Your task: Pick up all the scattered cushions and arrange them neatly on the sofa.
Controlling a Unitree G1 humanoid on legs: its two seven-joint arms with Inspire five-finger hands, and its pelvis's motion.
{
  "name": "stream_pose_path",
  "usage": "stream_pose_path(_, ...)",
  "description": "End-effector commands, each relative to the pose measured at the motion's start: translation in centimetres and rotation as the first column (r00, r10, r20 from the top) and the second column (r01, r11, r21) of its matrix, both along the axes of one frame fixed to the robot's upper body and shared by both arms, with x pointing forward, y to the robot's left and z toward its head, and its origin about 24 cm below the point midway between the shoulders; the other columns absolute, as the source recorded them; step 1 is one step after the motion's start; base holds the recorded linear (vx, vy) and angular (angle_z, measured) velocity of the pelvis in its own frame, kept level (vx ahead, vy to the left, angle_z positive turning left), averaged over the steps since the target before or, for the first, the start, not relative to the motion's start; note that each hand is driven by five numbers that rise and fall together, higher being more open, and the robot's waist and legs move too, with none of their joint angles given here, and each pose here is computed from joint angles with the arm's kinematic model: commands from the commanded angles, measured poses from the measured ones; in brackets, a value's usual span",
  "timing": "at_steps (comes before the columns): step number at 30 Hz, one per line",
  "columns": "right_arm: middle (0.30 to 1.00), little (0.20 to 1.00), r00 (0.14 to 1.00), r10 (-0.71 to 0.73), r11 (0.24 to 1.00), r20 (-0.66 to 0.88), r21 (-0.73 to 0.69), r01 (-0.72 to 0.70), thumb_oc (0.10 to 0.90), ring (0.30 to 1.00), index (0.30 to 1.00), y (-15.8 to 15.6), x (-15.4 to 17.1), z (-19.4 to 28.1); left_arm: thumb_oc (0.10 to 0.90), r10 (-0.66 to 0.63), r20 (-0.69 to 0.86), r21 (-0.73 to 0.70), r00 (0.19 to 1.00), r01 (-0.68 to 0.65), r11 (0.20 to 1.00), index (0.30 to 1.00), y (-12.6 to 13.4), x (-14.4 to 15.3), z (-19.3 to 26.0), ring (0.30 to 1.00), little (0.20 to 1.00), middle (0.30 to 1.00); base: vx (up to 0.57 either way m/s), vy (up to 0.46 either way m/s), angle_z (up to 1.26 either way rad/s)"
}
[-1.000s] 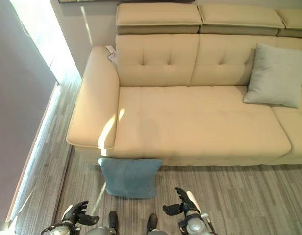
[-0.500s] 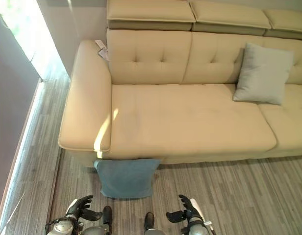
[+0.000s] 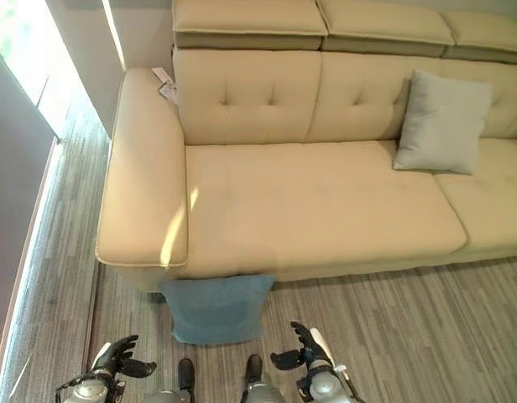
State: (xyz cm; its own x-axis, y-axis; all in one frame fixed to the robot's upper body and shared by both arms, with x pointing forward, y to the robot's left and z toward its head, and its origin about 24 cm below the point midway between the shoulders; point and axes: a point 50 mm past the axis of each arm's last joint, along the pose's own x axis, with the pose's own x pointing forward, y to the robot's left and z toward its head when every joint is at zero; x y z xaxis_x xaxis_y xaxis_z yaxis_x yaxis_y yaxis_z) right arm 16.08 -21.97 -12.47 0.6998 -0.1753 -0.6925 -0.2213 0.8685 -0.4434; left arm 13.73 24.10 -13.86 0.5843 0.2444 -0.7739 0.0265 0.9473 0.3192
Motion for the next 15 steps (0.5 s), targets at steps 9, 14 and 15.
stream_pose_path(9, 0.900, 0.900, 0.987, -0.061, 0.994, 0.148, -0.081, 0.074, 0.800, 0.900, 0.900, -3.1, 2.3, 2.3, 0.800, 0.044, 0.258, -0.041, 0.965, -0.035, 0.999, 0.900, -0.8, 5.3, 3.0, 0.900, 0.900, 0.900, -0.01, -0.071, 0.10)
stream_pose_path(14, 0.900, 0.900, 0.959, -0.099, 0.988, 0.264, -0.092, 0.127, 0.800, 0.900, 0.900, -3.9, 5.2, 4.5, 0.800, 0.075, 0.418, -0.061, 0.905, -0.055, 0.997, 0.900, -0.9, 9.4, 5.9, 0.900, 0.900, 0.900, -0.25, -0.047, 0.06)
stream_pose_path(15, 0.900, 0.900, 0.946, -0.109, 0.986, 0.305, -0.090, 0.142, 0.800, 0.900, 0.900, -4.0, 6.2, 5.3, 0.800, 0.087, 0.460, -0.068, 0.884, -0.062, 0.996, 0.900, -0.9, 10.3, 6.8, 0.900, 0.900, 0.900, -0.20, 0.008, 0.04)
